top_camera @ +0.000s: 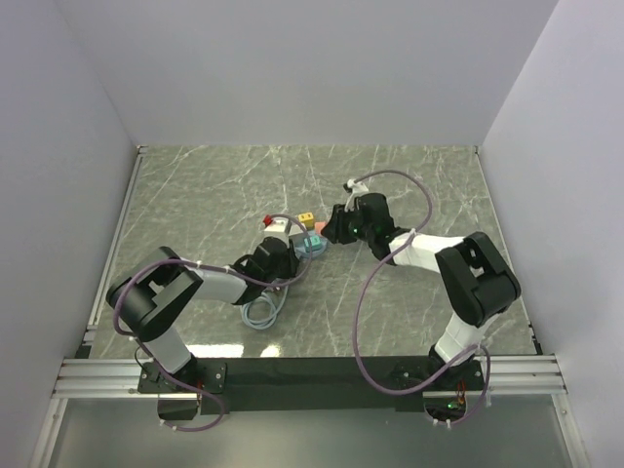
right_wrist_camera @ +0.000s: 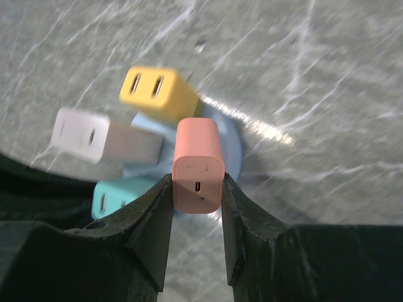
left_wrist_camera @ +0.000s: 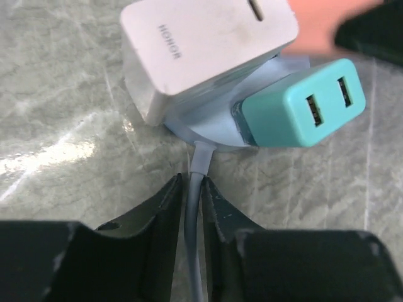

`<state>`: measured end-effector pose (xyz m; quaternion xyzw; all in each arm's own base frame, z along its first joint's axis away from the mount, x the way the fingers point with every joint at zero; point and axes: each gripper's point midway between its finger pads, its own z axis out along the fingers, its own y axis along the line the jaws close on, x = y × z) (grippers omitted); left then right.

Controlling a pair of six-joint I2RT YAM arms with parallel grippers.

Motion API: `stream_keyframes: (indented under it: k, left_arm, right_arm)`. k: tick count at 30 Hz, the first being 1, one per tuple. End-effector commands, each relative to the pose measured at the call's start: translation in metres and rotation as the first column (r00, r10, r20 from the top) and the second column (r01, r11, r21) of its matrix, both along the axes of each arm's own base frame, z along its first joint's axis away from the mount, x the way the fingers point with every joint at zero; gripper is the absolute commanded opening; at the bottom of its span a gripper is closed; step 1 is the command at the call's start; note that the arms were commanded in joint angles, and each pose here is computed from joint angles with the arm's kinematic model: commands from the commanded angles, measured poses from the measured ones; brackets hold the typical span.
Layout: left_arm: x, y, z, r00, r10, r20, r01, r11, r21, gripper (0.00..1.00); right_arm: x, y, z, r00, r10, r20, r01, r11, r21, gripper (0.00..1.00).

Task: Insert the plug

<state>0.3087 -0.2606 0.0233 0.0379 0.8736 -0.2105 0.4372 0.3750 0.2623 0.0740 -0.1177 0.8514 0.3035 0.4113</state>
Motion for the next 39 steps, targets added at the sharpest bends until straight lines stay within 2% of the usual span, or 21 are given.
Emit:
stream_keyframes:
  k: [1, 7, 9, 12, 17, 19, 20, 22, 23, 25, 28, 32, 34, 38, 39]
  left_arm:
    - [-0.017, 0.053, -0.048, 0.988, 0.122, -0.091, -0.092, 0.956, 0.279, 0.26]
    - [-0.007, 0.063, -0.042, 0.982, 0.185, -0.045, -0.161, 0.932, 0.325, 0.27]
    - [-0.005, 0.06, -0.038, 0.985, 0.171, -0.025, -0.154, 0.935, 0.321, 0.24]
    - [-0.006, 0.048, -0.03, 0.995, 0.09, 0.04, -0.098, 0.952, 0.291, 0.01]
    - [-0.026, 0.031, -0.031, 0.994, -0.082, 0.075, 0.065, 0.975, 0.211, 0.01]
    - [-0.028, 0.018, -0.019, 0.98, -0.146, 0.139, 0.122, 0.978, 0.168, 0.01]
    - [-0.041, 0.011, -0.021, 0.966, -0.221, 0.132, 0.201, 0.969, 0.145, 0.01]
    - [-0.049, -0.007, -0.005, 0.927, -0.308, 0.215, 0.293, 0.951, 0.101, 0.01]
    - [-0.061, -0.012, -0.006, 0.905, -0.367, 0.215, 0.356, 0.93, 0.087, 0.01]
    - [-0.073, -0.023, -0.002, 0.871, -0.428, 0.243, 0.419, 0.904, 0.091, 0.01]
    - [-0.092, -0.038, -0.004, 0.821, -0.516, 0.243, 0.506, 0.856, 0.108, 0.01]
    - [-0.122, -0.063, -0.014, 0.734, -0.649, 0.2, 0.639, 0.76, 0.118, 0.01]
    - [-0.121, -0.069, -0.019, 0.736, -0.653, 0.176, 0.64, 0.757, 0.134, 0.01]
    - [-0.119, -0.06, -0.045, 0.783, -0.619, 0.064, 0.598, 0.777, 0.198, 0.01]
    - [-0.108, -0.054, -0.047, 0.825, -0.562, 0.06, 0.537, 0.813, 0.223, 0.06]
  right_arm:
    - [-0.025, 0.012, 0.008, 0.998, 0.054, -0.013, -0.054, 0.998, 0.023, 0.0]
    - [-0.053, 0.015, -0.004, 0.995, 0.077, -0.063, -0.077, 0.997, -0.004, 0.0]
    - [-0.058, 0.012, -0.004, 0.996, 0.065, -0.064, -0.066, 0.998, -0.022, 0.0]
    - [-0.056, 0.006, 0.001, 0.998, 0.027, -0.052, -0.031, 0.998, -0.062, 0.0]
    - [-0.044, -0.014, 0.022, 0.998, -0.062, 0.013, 0.063, 0.989, -0.133, 0.0]
    - [-0.041, -0.019, 0.034, 0.996, -0.081, 0.044, 0.087, 0.986, -0.141, 0.0]
    - [-0.043, -0.023, 0.041, 0.995, -0.087, 0.052, 0.094, 0.985, -0.144, 0.0]
    - [-0.042, -0.03, 0.051, 0.991, -0.106, 0.078, 0.118, 0.98, -0.162, 0.0]
    - [-0.046, -0.033, 0.059, 0.991, -0.105, 0.086, 0.118, 0.98, -0.159, 0.0]
    - [-0.046, -0.044, 0.068, 0.983, -0.14, 0.119, 0.159, 0.971, -0.177, 0.0]
    - [-0.053, -0.056, 0.084, 0.976, -0.16, 0.149, 0.186, 0.966, -0.181, 0.0]
    - [-0.061, -0.071, 0.101, 0.964, -0.19, 0.185, 0.222, 0.959, -0.175, 0.0]
    - [-0.065, -0.074, 0.106, 0.962, -0.194, 0.195, 0.228, 0.959, -0.17, 0.0]
    - [-0.073, -0.078, 0.105, 0.965, -0.189, 0.184, 0.221, 0.959, -0.176, 0.0]
    - [-0.076, -0.079, 0.106, 0.966, -0.186, 0.182, 0.217, 0.961, -0.173, 0.0]
